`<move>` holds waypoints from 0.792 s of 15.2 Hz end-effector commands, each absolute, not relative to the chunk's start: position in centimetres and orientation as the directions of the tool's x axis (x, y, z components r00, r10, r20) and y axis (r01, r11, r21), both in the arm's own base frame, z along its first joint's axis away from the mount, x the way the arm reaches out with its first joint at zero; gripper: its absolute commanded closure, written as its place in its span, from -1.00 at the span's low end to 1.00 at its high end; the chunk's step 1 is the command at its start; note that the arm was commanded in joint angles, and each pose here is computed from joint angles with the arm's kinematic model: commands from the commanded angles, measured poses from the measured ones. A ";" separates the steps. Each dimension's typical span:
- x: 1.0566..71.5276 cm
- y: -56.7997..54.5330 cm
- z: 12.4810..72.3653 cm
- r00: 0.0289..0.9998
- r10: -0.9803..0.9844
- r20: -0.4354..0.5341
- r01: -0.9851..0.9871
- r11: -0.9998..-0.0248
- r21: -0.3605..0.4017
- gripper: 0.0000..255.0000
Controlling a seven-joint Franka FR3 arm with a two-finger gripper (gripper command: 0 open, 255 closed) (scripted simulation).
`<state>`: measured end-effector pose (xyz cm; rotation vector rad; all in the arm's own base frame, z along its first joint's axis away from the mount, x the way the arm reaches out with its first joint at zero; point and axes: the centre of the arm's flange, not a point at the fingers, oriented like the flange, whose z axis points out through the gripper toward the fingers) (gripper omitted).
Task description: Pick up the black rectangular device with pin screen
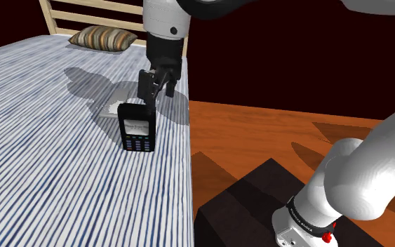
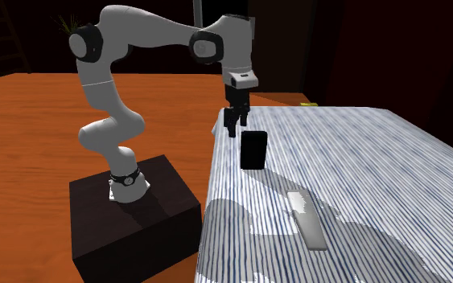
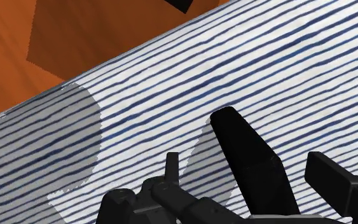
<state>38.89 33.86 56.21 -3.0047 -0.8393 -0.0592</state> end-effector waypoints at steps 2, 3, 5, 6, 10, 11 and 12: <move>38.7 36.0 55.7 0.837 0.546 0.040 0.547 -0.837 -0.020 -1.00; 38.7 36.0 55.1 0.837 0.546 0.040 0.547 -0.837 -0.020 -1.00; 38.7 36.0 54.1 0.837 0.546 0.040 0.547 -0.837 -0.020 -1.00; 38.7 36.0 53.5 0.837 0.546 0.040 0.547 -0.837 -0.020 -1.00; 38.7 36.0 52.2 0.837 0.546 0.040 0.547 -0.837 -0.020 -1.00; 38.9 35.8 52.2 0.837 0.546 0.040 0.547 -0.837 -0.020 1.00; 38.9 35.9 52.2 0.837 0.546 0.040 0.547 -0.837 -0.020 1.00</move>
